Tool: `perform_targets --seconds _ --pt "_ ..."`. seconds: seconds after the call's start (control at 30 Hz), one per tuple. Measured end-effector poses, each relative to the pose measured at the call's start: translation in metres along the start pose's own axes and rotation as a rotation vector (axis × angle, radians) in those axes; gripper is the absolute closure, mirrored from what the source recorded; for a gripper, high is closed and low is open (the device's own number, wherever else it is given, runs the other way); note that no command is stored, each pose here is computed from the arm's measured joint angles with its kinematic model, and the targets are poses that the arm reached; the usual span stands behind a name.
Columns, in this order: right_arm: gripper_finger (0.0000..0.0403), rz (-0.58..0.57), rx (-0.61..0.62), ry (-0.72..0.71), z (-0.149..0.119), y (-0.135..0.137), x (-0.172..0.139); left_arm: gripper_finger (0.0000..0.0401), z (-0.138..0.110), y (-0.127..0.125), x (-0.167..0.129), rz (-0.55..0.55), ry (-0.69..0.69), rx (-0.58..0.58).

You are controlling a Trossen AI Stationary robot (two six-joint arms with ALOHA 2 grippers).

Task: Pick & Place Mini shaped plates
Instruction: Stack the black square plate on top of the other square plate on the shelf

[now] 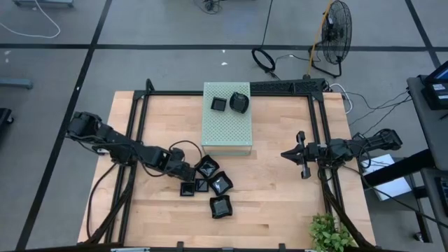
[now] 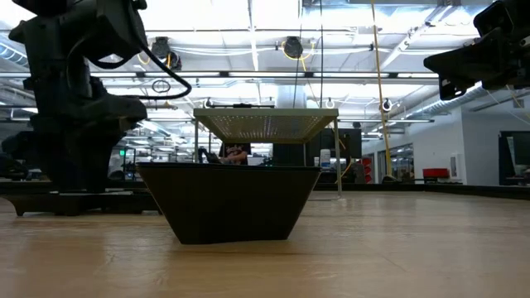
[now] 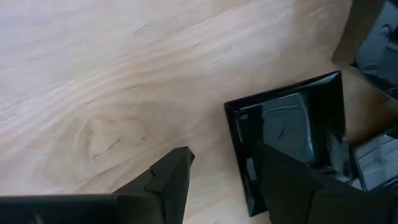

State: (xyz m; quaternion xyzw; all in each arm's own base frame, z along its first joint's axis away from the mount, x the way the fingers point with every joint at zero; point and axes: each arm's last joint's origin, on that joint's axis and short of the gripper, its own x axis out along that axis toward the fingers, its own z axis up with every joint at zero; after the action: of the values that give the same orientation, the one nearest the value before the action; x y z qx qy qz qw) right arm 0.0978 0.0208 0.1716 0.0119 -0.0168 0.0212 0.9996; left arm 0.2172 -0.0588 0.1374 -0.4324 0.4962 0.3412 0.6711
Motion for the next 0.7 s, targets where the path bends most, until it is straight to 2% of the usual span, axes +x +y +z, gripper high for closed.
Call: perform_targets --seconds 0.27,0.7 --pt "0.0394 0.000 0.000 0.000 0.0000 0.0000 0.0000 0.0233 0.0008 0.0011 0.0012 0.022 -0.026 0.001" --pt "0.0396 0.000 0.000 0.000 0.0000 0.0000 0.0000 0.0360 0.0013 0.0012 0.0013 0.022 -0.034 0.000"
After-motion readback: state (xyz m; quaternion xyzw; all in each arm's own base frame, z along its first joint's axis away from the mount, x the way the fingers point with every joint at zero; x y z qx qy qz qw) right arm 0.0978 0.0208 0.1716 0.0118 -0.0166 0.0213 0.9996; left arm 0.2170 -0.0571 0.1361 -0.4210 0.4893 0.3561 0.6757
